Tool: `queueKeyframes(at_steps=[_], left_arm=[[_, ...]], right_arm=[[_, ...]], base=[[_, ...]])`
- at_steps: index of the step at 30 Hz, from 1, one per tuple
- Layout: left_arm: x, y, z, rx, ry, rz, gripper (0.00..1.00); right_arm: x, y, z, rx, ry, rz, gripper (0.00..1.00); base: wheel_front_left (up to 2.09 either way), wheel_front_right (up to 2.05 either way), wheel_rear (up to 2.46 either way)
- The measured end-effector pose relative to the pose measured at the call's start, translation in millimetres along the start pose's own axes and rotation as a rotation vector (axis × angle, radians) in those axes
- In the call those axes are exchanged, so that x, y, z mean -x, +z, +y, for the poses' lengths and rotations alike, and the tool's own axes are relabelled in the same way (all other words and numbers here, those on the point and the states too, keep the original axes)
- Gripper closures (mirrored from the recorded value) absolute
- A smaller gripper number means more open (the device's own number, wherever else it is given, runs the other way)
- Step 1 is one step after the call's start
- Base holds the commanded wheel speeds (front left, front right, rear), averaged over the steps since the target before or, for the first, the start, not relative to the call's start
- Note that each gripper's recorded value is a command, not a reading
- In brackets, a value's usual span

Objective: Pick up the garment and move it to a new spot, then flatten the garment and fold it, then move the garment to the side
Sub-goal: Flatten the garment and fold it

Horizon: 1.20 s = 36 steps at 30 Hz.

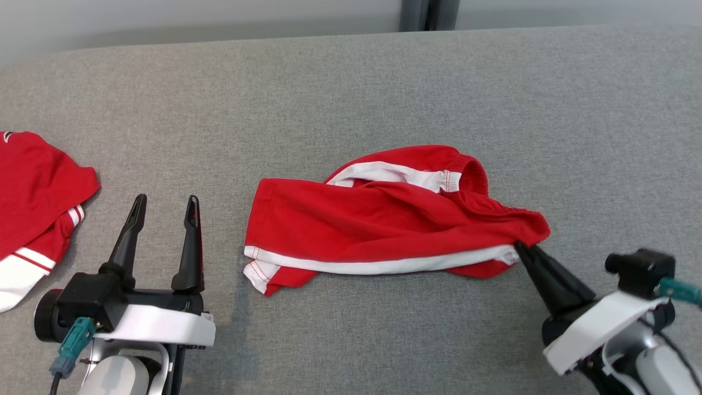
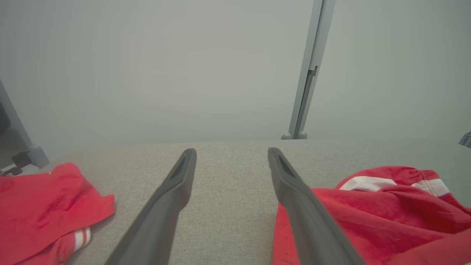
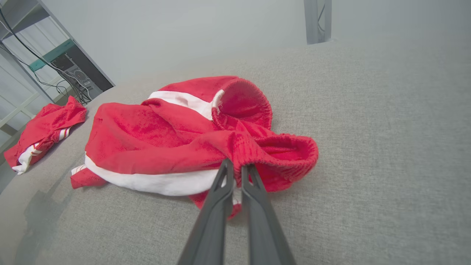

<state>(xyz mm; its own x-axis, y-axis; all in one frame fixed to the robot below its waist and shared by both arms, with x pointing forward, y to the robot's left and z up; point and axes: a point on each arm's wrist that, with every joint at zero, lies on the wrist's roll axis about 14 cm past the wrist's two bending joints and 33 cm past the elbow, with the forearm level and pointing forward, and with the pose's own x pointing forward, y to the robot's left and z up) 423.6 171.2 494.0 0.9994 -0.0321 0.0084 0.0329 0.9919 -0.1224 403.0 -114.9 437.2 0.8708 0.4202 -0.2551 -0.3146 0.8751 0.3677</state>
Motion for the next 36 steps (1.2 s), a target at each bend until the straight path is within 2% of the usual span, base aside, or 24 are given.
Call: queueKeyframes(at_steps=[6,9,18,19,20,21,27,36], left_arm=[[-7,-1,-3,0.01,-0.004,-0.006,0.0],[-9,-5,-3,0.014,-0.004,0.004,0.0],[-11,-21,7,0.025,0.029,0.037,0.0],[-11,-23,9,0.024,0.033,0.041,0.0],[-12,-24,10,0.024,0.034,0.043,0.0],[-12,-25,11,0.023,0.037,0.044,0.0],[-14,-25,10,0.024,0.029,0.041,0.0],[-16,-18,3,0.022,0.001,0.022,0.0]], right_arm=[[-23,32,-3,-0.092,0.05,0.02,1.0],[-41,37,-13,-0.099,0.051,0.057,1.0],[-83,8,-19,-0.135,0.068,0.203,1.0],[-85,5,-19,-0.144,0.068,0.212,0.81],[-87,2,-19,-0.153,0.067,0.217,0.53],[-88,0,-19,-0.157,0.066,0.221,0.0],[-76,-3,-26,-0.187,0.045,0.2,0.0],[-22,-16,-43,-0.255,-0.02,0.182,0.0]], base=[[0.0,0.0,0.0],[0.0,0.0,0.0],[0.0,0.0,0.0],[0.0,0.0,0.0],[0.0,0.0,0.0],[0.0,0.0,0.0],[0.0,0.0,0.0],[0.0,0.0,0.0]])
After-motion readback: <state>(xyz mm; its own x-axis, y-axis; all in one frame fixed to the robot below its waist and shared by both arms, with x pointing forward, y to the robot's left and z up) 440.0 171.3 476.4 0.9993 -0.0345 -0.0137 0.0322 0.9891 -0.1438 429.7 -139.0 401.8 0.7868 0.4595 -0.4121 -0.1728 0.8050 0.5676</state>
